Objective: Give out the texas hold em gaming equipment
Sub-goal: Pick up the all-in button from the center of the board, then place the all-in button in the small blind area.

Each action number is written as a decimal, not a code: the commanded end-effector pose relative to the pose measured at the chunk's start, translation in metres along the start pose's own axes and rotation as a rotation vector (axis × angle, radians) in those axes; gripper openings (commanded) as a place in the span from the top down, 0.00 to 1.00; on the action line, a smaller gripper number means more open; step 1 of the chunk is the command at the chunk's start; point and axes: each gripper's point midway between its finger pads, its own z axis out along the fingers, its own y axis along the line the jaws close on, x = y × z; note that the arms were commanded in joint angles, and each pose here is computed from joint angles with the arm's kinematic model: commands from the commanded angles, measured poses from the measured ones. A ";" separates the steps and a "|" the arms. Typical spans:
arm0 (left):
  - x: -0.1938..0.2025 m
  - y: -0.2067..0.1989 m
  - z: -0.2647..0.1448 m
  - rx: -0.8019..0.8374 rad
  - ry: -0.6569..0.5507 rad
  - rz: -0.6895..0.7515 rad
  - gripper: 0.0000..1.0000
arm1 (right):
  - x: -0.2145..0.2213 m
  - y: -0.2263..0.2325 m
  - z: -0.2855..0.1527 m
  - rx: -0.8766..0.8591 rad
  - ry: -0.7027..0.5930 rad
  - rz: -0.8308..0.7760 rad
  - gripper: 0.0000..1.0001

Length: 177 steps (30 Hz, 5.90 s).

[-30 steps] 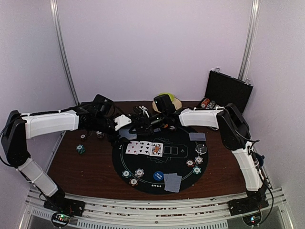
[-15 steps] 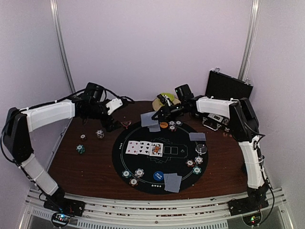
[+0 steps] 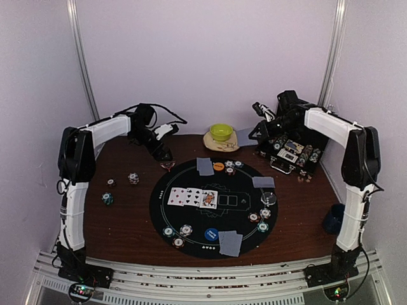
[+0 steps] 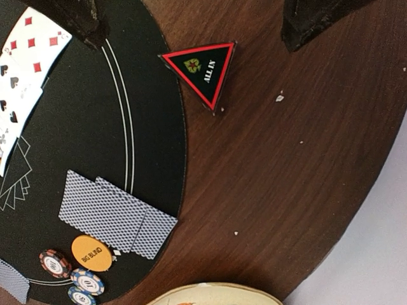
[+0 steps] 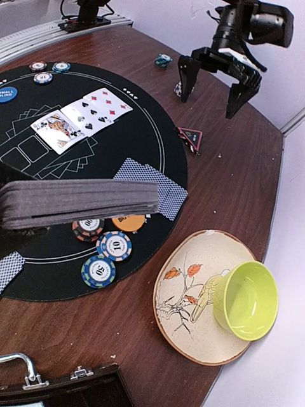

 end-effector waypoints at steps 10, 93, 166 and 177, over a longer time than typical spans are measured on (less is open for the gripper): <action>0.030 -0.005 0.047 0.173 0.051 -0.103 0.02 | -0.005 0.016 -0.020 0.074 -0.004 -0.127 1.00; 0.021 -0.236 -0.001 0.228 -0.025 0.464 0.54 | -0.001 -0.017 -0.035 0.173 0.019 -0.154 1.00; 0.072 -0.342 0.033 0.327 0.046 0.558 0.18 | 0.008 -0.027 -0.032 0.184 0.047 -0.154 1.00; 0.045 -0.337 0.012 0.289 -0.032 0.583 0.03 | 0.009 -0.026 -0.031 0.179 0.048 -0.151 1.00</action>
